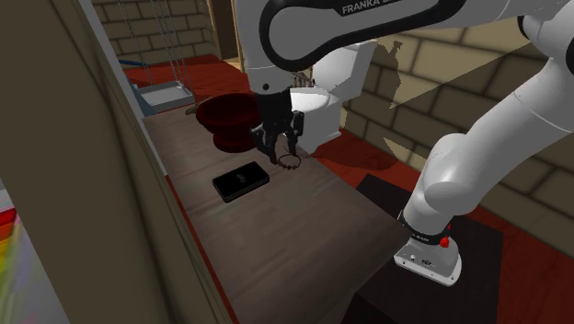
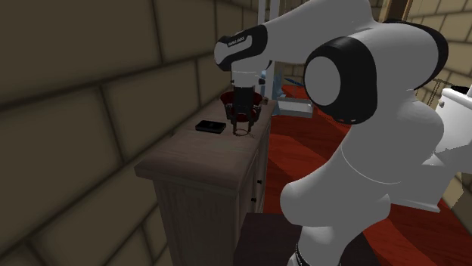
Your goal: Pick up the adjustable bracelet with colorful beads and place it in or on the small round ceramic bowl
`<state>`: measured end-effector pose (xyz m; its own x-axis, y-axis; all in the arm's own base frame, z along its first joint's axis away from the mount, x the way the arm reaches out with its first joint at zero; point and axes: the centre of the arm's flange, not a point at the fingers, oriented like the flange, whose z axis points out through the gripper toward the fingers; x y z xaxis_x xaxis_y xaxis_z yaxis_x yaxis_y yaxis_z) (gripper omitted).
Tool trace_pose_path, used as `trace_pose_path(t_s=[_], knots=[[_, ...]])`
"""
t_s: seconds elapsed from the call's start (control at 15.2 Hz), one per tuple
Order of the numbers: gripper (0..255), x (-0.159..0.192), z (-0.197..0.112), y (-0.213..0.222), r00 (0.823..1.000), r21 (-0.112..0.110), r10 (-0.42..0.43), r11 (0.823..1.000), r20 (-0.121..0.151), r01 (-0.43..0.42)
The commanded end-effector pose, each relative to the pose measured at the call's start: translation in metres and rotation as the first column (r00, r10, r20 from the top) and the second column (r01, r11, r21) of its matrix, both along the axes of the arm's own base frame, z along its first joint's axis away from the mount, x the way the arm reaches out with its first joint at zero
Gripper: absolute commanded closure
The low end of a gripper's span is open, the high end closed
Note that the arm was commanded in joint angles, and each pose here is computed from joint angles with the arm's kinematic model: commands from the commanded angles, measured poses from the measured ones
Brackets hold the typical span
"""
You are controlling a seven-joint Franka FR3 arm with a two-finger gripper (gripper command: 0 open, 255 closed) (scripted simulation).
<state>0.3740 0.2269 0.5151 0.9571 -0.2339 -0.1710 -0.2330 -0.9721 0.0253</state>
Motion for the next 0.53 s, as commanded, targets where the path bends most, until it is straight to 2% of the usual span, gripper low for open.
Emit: trace_pose_path(t_s=[0.0,0.46], knots=[[255,0.000,0.008,-0.001,1.000,-0.002,-0.001,1.000,-0.003,0.001],[255,0.000,0.045,-0.001,1.000,-0.002,-0.001,1.000,-0.003,0.001]])
